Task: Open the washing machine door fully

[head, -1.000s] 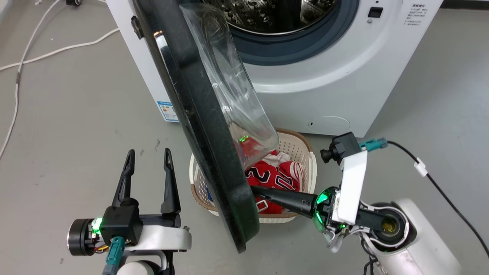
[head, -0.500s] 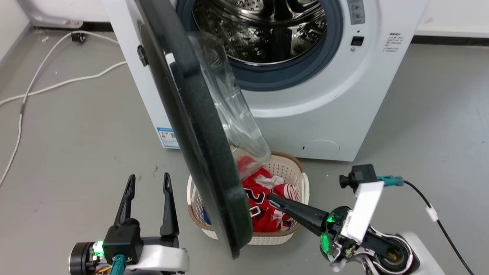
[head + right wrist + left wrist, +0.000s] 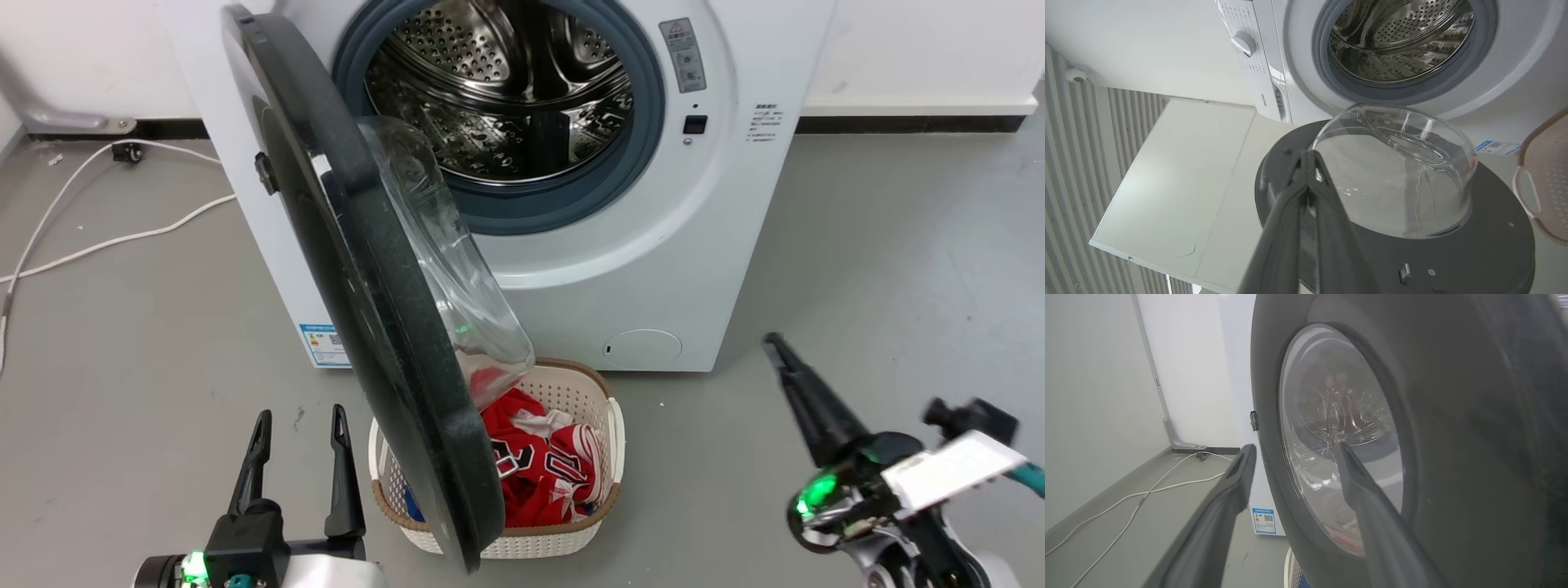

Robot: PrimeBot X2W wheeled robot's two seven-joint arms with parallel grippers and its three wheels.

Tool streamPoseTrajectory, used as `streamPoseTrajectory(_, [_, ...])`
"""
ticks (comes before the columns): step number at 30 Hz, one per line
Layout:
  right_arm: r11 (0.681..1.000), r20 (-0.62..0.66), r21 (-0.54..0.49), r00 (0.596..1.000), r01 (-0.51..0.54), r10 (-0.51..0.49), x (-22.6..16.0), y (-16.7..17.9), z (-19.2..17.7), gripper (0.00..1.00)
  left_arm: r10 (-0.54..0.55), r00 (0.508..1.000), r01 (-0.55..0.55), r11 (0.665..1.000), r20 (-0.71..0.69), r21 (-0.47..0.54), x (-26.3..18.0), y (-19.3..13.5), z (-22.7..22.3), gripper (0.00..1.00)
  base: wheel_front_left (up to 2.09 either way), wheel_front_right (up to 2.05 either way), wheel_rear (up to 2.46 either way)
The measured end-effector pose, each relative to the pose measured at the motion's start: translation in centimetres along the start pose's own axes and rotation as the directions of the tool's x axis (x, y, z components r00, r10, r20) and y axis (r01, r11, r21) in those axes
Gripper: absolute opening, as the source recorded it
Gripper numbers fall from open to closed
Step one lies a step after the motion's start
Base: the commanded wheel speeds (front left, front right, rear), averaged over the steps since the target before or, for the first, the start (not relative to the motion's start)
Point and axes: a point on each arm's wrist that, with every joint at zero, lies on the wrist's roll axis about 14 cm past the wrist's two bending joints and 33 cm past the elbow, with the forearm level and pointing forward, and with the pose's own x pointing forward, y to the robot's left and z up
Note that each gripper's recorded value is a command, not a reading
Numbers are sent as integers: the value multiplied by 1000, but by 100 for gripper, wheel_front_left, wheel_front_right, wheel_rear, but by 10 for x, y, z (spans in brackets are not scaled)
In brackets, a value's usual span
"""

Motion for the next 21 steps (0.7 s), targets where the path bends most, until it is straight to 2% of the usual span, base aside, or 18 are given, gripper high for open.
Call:
streamPoseTrajectory(3, [1000, 159, 2, 987, 2, -3, -15, 0, 31, 0, -8, 1000, 8, 1000, 8, -2, 1, -2, 2, 100, 0, 0, 0])
streamPoseTrajectory(7, [1000, 287, 16, 958, -3, -2, -31, 1, 53, 0, -16, 1000, 16, 1000, 12, 0, 1, -3, 3, 100, 0, 0, 0])
streamPoseTrajectory(11, [999, 431, -35, 902, 13, 4, -49, 4, 74, 2, -15, 1000, 15, 1000, 12, 0, -1, -3, 4, 100, 0, 0, 0])
streamPoseTrajectory(13, [995, 477, -91, 879, 41, 8, -56, 5, 78, 49, -14, 1000, 14, 1000, 16, 0, -2, -2, 5, 100, 0, 0, 0])
streamPoseTrajectory(14, [994, 502, -102, 865, 49, 9, -61, 5, 80, 100, -13, 1000, 13, 1000, 18, 0, -2, -2, 6, 100, 0, 0, 0])
streamPoseTrajectory(16, [976, 533, -195, 846, 99, 21, -67, 5, 79, 100, -12, 1000, 12, 1000, 19, -1, -3, -1, 6, 100, 0, 0, 0])
streamPoseTrajectory(17, [952, 532, -276, 846, 130, 39, -69, 8, 77, 100, -11, 1000, 11, 1000, 19, -1, -3, -1, 6, 100, 0, 0, 0])
streamPoseTrajectory(19, [895, 513, -412, 856, 172, 72, -69, 11, 72, 100, -8, 1000, 8, 1000, 20, -3, -3, 0, 7, 100, 0, 0, 0])
streamPoseTrajectory(21, [794, 467, -568, 879, 216, 95, -67, 13, 65, 100, -6, 1000, 6, 1000, 17, -5, -3, 0, 6, 100, 0, 0, 0])
